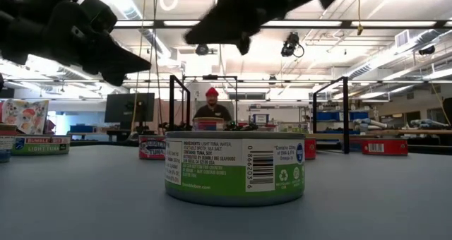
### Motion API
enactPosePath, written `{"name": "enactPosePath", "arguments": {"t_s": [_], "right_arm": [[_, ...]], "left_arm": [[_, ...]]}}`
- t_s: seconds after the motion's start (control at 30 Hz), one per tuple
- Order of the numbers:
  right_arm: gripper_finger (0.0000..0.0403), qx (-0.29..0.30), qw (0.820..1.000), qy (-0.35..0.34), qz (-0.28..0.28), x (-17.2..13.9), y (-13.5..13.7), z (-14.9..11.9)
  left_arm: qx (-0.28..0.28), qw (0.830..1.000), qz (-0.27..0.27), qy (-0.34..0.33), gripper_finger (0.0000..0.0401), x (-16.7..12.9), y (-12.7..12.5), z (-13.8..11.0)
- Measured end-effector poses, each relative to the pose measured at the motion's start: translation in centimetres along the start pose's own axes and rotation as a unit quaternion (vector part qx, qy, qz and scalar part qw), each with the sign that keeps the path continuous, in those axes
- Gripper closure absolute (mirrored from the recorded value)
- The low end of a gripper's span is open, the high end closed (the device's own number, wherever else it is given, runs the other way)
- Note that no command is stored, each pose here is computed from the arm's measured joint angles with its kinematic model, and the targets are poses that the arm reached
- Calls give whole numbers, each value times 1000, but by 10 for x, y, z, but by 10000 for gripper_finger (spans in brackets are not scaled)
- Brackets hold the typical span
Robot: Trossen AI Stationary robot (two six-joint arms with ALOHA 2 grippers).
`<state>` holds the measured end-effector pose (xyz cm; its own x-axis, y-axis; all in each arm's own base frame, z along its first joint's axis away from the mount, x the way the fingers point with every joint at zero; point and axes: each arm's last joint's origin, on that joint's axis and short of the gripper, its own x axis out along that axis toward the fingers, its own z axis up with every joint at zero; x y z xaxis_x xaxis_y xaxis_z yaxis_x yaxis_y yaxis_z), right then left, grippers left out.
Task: Stack canned seafood by type on shelf
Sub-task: Put the red tuna can on the shelf
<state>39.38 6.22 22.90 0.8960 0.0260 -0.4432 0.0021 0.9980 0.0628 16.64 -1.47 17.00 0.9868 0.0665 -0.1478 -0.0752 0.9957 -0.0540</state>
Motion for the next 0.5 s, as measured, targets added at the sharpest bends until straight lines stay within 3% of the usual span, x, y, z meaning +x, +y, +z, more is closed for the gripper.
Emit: {"name": "enactPosePath", "arguments": {"t_s": [0.2,0.5], "right_arm": [[370,-15,997,65,-34,24,2,0],[328,-57,987,143,-48,52,4,-6]], "left_arm": [[35,999,5,-22,396,0,0,3],[66,998,13,-2,396,2,1,-2]]}}
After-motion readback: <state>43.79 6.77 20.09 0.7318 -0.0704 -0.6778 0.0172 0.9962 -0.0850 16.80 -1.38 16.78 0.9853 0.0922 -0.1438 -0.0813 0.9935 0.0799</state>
